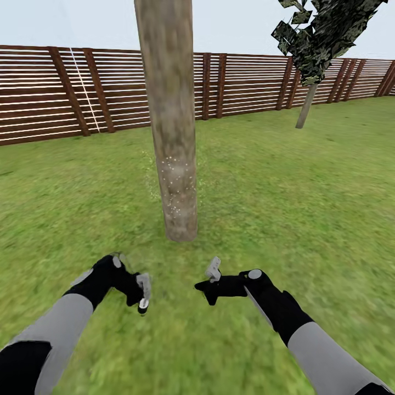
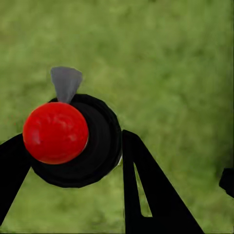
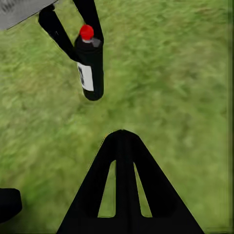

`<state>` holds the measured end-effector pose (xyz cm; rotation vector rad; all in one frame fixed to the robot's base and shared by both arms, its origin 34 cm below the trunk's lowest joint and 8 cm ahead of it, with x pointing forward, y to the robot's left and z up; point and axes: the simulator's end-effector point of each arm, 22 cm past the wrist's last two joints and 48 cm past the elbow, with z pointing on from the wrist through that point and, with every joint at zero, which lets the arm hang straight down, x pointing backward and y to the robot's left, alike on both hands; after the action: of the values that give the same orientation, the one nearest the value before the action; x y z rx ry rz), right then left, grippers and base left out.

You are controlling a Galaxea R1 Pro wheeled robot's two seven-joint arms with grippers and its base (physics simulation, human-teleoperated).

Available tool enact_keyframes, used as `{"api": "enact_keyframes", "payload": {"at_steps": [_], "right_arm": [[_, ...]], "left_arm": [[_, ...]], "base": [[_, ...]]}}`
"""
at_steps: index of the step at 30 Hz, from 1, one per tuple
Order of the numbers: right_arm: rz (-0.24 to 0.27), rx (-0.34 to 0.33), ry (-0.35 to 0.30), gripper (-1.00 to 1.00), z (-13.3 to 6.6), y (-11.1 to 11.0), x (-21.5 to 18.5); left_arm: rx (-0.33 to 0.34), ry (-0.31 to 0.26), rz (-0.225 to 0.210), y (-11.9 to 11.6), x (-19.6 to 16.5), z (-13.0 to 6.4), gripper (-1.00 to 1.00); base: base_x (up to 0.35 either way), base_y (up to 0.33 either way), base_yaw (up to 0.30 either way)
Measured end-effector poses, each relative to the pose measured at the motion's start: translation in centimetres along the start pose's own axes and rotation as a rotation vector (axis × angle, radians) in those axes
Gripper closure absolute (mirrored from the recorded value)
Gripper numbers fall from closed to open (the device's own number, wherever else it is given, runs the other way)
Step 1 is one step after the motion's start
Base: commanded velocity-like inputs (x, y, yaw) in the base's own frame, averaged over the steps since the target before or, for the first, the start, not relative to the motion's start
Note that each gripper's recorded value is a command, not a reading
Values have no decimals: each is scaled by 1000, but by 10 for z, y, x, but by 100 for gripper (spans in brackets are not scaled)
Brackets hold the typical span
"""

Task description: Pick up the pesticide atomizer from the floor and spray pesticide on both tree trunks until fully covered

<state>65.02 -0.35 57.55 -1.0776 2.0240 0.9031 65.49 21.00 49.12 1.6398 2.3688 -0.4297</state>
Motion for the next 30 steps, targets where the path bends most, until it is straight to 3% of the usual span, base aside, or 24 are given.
{"api": "enact_keyframes", "payload": {"at_steps": [1,2,3,4,5,7,8,9,10,12,14,16,17,19,25,26,29,30], "right_arm": [[1,13,9,100,-4,-6,5],[7,37,21,100,-14,-18,14],[41,93,3,100,-33,-43,17],[62,125,-14,100,-42,-56,16],[110,239,-60,100,-63,-91,12],[185,458,-113,100,-98,-147,14],[213,540,-112,100,-107,-161,24],[239,629,-105,-100,-113,-171,37],[257,723,-104,-100,-119,-181,44],[263,843,-120,-100,-129,-194,48],[260,876,-132,-100,-133,-196,50],[267,885,-135,-100,-134,-195,54],[310,876,-168,-100,-132,-193,52],[345,868,-203,-100,-134,-193,47],[355,863,-193,-100,-135,-190,44],[366,860,-176,-100,-133,-189,51],[451,844,-54,-100,-116,-172,125],[458,848,-43,-100,-115,-168,142]], "left_arm": [[-84,-56,-98,13,11,5,100],[-181,-116,-234,25,30,9,100],[-281,-200,-445,33,64,13,100],[-313,-240,-554,32,82,12,100],[-373,-292,-692,36,105,8,100],[-490,-338,-824,50,130,0,100],[-526,-372,-859,54,125,0,100],[-556,-425,-900,58,114,1,100],[-590,-471,-942,63,108,-1,100],[-622,-507,-984,68,103,-3,100],[-633,-517,-994,70,103,-5,100],[-633,-516,-999,70,103,-5,100],[-628,-509,-997,68,103,-3,100],[-621,-506,-997,66,101,-1,100],[-605,-512,-999,62,86,-3,100],[-599,-506,-1004,58,88,-2,100],[-589,-482,-1018,44,97,2,100],[-586,-469,-1024,38,103,4,100]], "base": [[0,0,0],[0,0,0],[0,0,0],[0,0,0],[0,0,0],[0,0,0],[0,0,0],[0,0,0],[0,0,0],[0,0,0],[0,0,0],[0,0,0],[0,0,0],[0,0,0],[0,0,0],[0,0,0],[0,0,0],[0,0,0]]}}
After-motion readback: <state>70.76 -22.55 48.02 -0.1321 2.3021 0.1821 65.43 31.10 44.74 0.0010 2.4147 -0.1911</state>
